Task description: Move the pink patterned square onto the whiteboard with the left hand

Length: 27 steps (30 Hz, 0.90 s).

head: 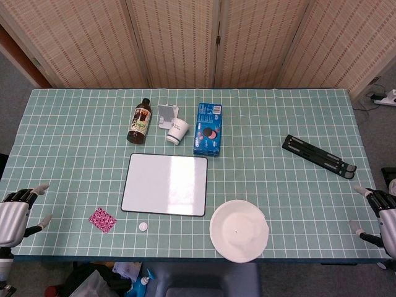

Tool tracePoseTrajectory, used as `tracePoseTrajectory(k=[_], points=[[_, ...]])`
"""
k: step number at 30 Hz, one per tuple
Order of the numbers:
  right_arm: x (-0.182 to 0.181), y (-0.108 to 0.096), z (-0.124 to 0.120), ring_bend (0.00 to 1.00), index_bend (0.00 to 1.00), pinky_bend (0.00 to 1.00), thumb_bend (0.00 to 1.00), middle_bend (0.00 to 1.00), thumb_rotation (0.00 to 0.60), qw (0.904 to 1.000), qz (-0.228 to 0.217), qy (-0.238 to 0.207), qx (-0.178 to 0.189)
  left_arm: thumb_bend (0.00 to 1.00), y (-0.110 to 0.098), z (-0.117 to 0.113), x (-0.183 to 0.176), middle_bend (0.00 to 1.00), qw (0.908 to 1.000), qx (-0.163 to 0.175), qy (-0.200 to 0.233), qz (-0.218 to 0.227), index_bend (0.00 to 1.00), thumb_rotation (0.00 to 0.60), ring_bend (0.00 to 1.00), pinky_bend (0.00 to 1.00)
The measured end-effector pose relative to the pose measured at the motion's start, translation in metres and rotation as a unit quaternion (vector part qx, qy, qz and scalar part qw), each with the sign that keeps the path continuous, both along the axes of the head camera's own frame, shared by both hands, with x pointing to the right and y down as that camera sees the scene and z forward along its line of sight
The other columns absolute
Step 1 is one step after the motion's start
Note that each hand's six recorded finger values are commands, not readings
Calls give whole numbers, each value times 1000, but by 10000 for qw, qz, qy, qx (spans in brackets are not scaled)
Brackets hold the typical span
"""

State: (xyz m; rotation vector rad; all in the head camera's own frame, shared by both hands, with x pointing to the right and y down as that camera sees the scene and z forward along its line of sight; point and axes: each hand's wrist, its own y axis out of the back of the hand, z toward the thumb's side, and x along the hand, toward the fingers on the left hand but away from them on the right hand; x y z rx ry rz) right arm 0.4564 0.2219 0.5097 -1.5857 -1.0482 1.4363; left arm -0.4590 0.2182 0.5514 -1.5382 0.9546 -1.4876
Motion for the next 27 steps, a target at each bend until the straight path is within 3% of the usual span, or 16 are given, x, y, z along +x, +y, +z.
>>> tracePoseTrajectory(k=[8, 14, 16, 19, 23, 27], points=[[-5, -6, -2, 229, 205, 268, 188, 263, 600, 10000, -58, 18, 75, 229, -3, -2, 2, 351, 9999, 35, 58, 157, 223, 600, 308, 355], [-7, -15, -9, 229, 205, 269, 188, 263, 600, 9997, -104, 110, 214, 229, -13, -1, 6, 364, 9980, 171, 49, 612, 231, 600, 330, 368], [-8, -19, -11, 229, 205, 268, 189, 263, 600, 9995, -128, 167, 239, 229, -17, 1, 9, 393, 9961, 174, 90, 856, 232, 600, 352, 374], [-9, -24, -15, 229, 205, 269, 188, 263, 600, 9992, -173, 215, 291, 229, -23, 6, 16, 524, 9919, 102, 152, 1257, 233, 600, 424, 383], [-13, -27, -15, 229, 205, 269, 188, 263, 600, 9991, -238, 228, 268, 226, -30, 15, 26, 733, 9820, -36, 98, 1885, 242, 600, 609, 628], [-15, -28, -13, 229, 204, 269, 188, 263, 600, 9991, -273, 221, 235, 192, -31, 28, 35, 852, 9712, -347, 58, 2358, 241, 600, 778, 793]])
